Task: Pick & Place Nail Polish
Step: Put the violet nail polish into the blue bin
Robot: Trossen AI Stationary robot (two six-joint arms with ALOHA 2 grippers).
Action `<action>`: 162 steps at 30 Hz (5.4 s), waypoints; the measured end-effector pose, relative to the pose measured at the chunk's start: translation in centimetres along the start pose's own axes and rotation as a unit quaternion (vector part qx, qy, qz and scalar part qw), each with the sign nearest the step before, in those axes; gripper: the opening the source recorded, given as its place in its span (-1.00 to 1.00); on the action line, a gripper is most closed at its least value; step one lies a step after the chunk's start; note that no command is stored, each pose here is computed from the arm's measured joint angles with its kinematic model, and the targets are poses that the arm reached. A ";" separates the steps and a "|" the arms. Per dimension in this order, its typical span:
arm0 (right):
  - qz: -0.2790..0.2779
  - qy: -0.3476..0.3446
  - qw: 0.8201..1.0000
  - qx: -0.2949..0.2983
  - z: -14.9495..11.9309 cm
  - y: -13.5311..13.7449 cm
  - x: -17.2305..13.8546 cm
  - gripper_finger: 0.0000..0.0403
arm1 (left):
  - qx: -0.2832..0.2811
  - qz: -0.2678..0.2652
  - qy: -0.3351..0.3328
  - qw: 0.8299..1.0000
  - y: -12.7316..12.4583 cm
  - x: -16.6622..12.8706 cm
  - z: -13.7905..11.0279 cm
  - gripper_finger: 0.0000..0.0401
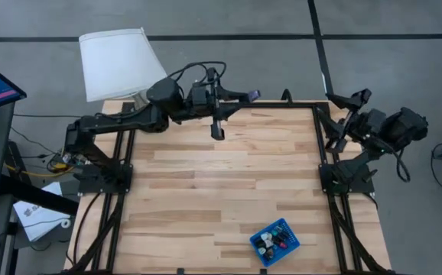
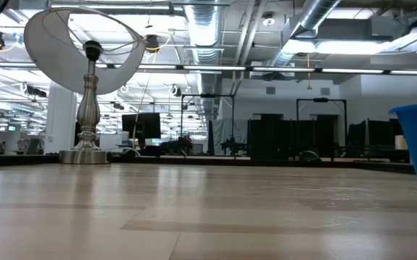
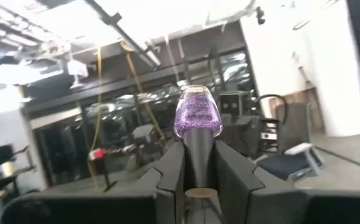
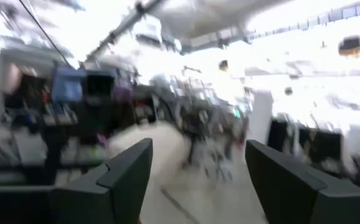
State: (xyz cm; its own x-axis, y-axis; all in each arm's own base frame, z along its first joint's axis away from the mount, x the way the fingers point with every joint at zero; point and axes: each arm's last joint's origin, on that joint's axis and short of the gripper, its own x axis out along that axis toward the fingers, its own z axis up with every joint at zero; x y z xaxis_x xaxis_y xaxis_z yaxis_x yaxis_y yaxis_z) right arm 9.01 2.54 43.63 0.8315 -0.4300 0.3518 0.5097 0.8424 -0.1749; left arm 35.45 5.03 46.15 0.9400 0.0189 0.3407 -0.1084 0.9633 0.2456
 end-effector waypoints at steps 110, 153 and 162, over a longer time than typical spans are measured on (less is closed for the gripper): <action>0.463 0.198 0.858 0.099 2.8 3.9 8.9 -0.72 | 0.005 0.017 0.224 0.974 -3.7 -13.3 6.0 -0.99; 0.373 0.453 0.725 0.362 -20.5 20.4 -6.8 -0.99 | -0.120 0.069 0.138 0.981 -6.5 -27.5 -5.1 -1.00; 0.262 0.589 0.734 0.216 -21.1 18.9 -3.2 -1.00 | -0.115 0.075 0.139 0.981 -6.5 -27.5 -5.2 -1.00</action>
State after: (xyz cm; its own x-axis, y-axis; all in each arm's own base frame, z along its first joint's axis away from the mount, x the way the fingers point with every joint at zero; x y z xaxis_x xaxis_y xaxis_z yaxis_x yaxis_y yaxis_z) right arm 20.63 13.03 19.82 0.6329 0.2209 -0.7420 0.1460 0.9072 0.3946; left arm 11.97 -0.37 30.51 0.9746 0.2060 0.0879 -0.2059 0.9785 -0.0104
